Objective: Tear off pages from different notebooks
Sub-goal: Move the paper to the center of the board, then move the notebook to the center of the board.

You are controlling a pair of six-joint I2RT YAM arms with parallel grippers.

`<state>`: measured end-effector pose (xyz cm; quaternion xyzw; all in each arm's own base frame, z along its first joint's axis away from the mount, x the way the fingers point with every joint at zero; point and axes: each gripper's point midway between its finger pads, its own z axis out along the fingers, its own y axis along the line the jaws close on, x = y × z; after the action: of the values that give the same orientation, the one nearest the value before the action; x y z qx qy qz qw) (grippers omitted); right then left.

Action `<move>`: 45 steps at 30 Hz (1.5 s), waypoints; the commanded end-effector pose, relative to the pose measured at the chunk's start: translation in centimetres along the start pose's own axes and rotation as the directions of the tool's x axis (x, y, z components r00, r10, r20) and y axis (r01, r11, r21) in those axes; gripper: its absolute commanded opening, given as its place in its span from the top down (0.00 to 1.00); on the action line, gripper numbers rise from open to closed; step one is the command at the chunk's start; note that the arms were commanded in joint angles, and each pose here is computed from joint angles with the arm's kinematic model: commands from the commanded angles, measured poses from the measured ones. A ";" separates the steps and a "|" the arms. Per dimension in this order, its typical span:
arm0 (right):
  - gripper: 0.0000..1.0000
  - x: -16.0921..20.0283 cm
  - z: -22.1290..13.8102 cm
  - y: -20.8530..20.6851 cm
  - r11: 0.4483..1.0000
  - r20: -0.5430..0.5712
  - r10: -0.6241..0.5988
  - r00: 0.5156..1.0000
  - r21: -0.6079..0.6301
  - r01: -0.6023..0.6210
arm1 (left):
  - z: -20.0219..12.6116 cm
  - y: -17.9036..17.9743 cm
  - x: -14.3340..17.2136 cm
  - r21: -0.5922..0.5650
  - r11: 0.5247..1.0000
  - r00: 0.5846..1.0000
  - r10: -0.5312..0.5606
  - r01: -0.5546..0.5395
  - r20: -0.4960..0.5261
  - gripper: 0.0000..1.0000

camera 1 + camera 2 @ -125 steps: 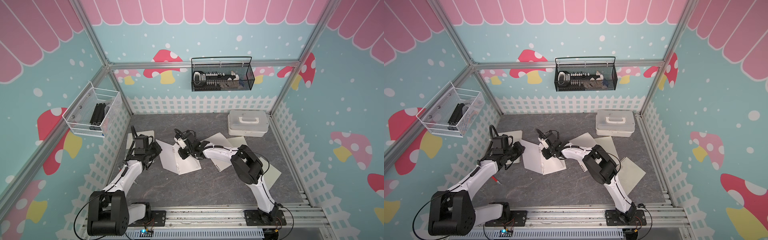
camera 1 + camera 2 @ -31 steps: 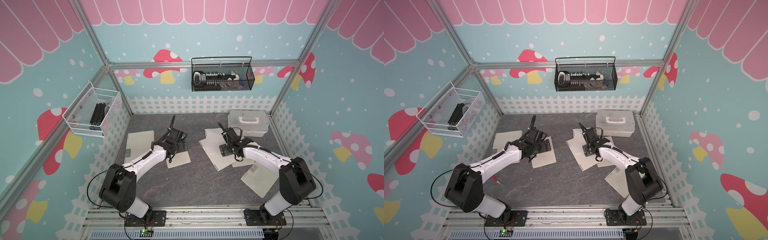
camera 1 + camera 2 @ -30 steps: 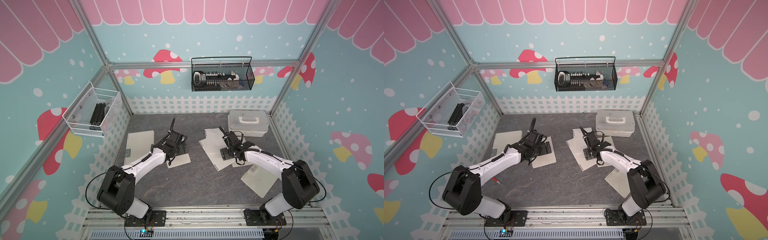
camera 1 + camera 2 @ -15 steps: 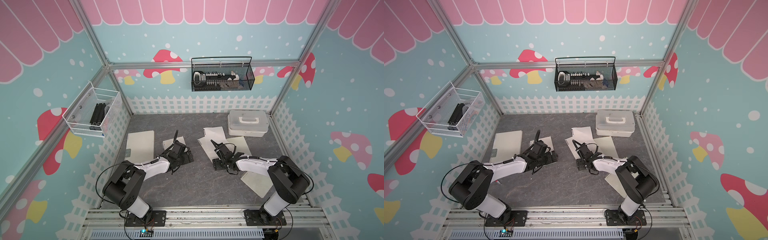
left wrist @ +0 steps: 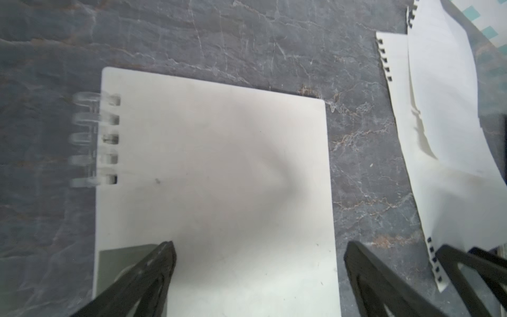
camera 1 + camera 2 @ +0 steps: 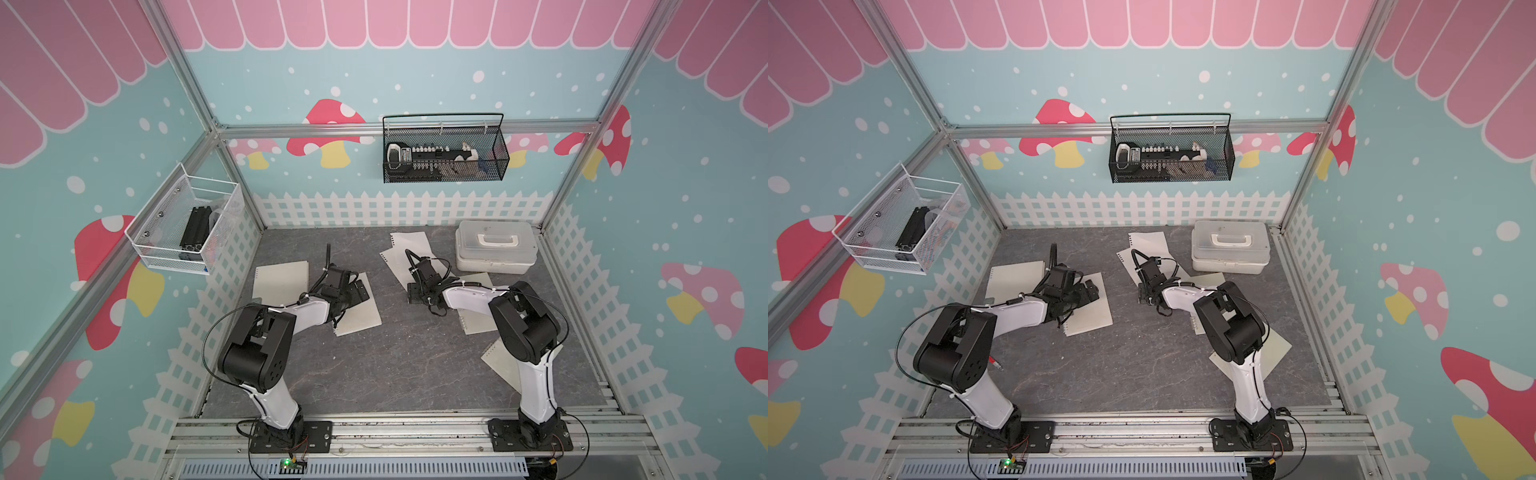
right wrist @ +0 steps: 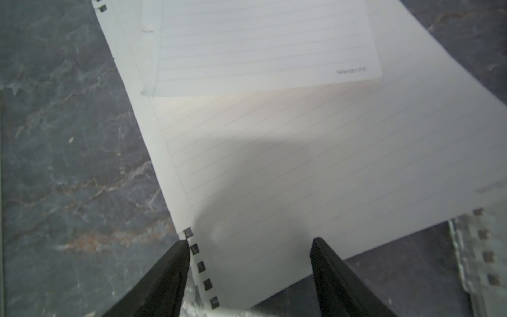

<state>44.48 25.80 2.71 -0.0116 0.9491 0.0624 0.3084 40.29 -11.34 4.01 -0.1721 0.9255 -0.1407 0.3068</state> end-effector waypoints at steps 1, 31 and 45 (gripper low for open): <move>0.28 2.4 2.1 -2.2 0.997 -0.107 0.032 0.994 0.072 -0.024 | -1.7 2.0 3.5 -0.060 0.998 0.993 0.017 -0.024 -0.118 0.01; 0.01 3.5 -16.5 -15.4 0.984 0.059 0.020 0.998 0.176 -0.030 | -1.9 1.9 9.5 -0.145 0.986 0.990 0.067 -0.085 -0.125 0.01; 0.02 4.1 -8.9 -21.6 0.969 -0.121 0.179 0.976 0.193 -0.153 | 4.5 3.5 -0.7 -0.180 0.983 0.994 -0.051 0.034 -0.094 0.01</move>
<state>35.32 2.92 5.11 0.0999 0.9679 -0.0263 0.2293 44.98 -9.30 3.26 -0.2131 0.9193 -0.0809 0.3209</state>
